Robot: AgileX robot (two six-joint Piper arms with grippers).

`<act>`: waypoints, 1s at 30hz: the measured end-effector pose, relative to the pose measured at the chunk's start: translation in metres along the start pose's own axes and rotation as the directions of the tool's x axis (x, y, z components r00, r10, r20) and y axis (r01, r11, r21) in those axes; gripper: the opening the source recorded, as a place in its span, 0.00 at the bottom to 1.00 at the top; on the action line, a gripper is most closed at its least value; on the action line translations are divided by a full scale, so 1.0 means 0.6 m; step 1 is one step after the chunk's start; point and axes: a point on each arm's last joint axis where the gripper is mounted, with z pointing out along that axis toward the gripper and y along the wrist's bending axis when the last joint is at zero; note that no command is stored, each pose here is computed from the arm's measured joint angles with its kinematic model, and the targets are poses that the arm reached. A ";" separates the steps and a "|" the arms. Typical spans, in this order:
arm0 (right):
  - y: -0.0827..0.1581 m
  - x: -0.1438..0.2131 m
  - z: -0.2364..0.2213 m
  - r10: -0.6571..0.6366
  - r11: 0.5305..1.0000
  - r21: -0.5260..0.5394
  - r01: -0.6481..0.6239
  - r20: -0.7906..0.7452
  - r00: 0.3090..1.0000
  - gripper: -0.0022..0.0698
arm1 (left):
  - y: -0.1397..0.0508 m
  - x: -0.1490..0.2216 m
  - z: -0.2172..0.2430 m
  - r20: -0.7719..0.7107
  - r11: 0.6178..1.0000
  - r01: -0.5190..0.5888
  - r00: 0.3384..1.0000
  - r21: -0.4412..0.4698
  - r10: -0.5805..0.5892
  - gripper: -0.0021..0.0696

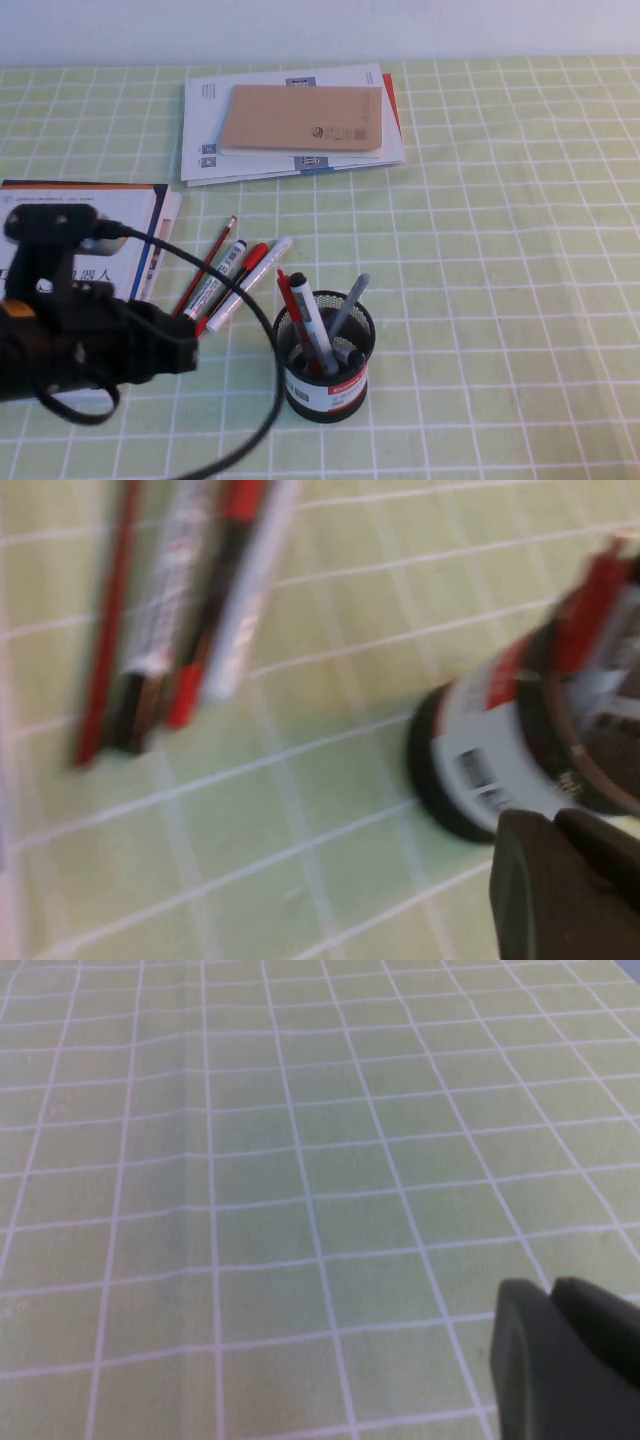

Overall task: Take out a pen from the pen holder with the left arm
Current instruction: Pick up the pen from the pen holder

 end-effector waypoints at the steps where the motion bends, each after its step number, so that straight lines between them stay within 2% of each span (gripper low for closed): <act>1: 0.000 0.000 0.000 0.000 1.000 0.000 0.000 0.000 1.000 0.01 | -0.013 0.000 0.008 0.002 0.999 -0.030 1.000 0.020 0.030 0.03; 6: 0.000 0.000 0.000 0.000 1.000 0.000 0.000 0.000 1.000 0.01 | -0.069 -0.014 0.021 0.159 0.981 -0.187 0.972 0.057 0.176 0.03; 9: 0.000 0.000 0.000 0.000 1.000 0.000 0.000 0.000 1.000 0.01 | -0.089 -0.022 0.021 0.254 0.958 -0.285 0.930 0.039 0.266 0.03; 11: 0.000 0.000 0.000 0.000 1.000 0.000 0.000 0.000 1.000 0.01 | -0.095 -0.027 0.020 0.296 0.951 -0.307 0.911 0.027 0.286 0.03; 19: 0.000 0.000 0.000 0.000 1.000 0.000 0.000 0.000 1.000 0.01 | -0.089 -0.045 0.032 0.394 0.983 -0.186 0.902 -0.014 0.176 0.03; 30: 0.000 0.000 0.000 0.000 1.000 0.000 0.000 0.000 1.000 0.01 | -0.074 -0.013 0.068 0.298 0.991 -0.136 0.945 -0.020 0.136 0.03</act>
